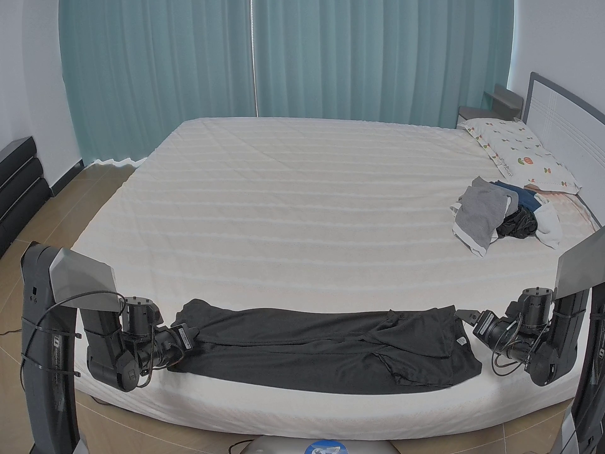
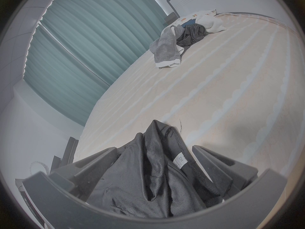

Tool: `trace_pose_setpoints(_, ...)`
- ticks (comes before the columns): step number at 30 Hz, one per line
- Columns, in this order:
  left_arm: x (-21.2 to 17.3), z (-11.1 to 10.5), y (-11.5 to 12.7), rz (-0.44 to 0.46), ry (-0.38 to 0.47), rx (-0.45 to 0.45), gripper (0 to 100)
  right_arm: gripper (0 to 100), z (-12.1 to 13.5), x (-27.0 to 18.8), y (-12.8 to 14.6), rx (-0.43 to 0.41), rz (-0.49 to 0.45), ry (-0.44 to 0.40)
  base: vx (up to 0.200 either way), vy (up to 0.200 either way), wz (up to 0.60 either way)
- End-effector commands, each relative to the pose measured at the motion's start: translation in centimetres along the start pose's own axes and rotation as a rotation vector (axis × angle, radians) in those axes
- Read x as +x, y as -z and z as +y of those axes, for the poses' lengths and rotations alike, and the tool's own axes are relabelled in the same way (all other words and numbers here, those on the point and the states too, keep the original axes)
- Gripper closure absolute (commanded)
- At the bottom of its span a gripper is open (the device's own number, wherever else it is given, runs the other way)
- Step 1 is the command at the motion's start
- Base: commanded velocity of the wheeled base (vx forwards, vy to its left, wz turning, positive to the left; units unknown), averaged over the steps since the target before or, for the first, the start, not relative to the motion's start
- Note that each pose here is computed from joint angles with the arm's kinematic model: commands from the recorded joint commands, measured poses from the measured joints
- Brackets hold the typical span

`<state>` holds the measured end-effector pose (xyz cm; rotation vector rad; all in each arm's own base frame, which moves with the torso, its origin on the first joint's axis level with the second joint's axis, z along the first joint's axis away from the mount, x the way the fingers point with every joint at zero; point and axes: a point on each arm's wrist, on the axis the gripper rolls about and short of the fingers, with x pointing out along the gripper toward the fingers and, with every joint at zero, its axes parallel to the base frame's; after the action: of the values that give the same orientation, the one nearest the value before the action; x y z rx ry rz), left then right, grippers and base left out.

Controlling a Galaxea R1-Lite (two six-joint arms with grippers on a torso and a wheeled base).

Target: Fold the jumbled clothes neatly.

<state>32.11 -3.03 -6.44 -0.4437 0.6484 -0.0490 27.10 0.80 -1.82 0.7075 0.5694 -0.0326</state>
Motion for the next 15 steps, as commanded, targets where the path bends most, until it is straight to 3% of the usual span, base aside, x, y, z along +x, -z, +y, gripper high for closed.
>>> trace_pose_setpoints(1, -0.24, 0.09, 0.33, 0.015, -0.005, -0.002, 100, 0, -0.04, 0.04, 0.07, 0.0, 0.003, 0.001, 0.0, 0.0, 0.0)
trace_pose_setpoints(8, -0.37, -0.01, 0.01, -0.029, 0.006, 0.004, 100, 0, -0.04, 0.02, 0.01, 0.001, 0.001, 0.001, 0.0, 0.0, 0.0)
trace_pose_setpoints(15, -0.99, 0.28, 0.44, -0.007, -0.008, 0.052, 100, 0, -0.08, 0.01, 0.07, 0.001, 0.003, 0.003, 0.0, 0.0, 0.0)
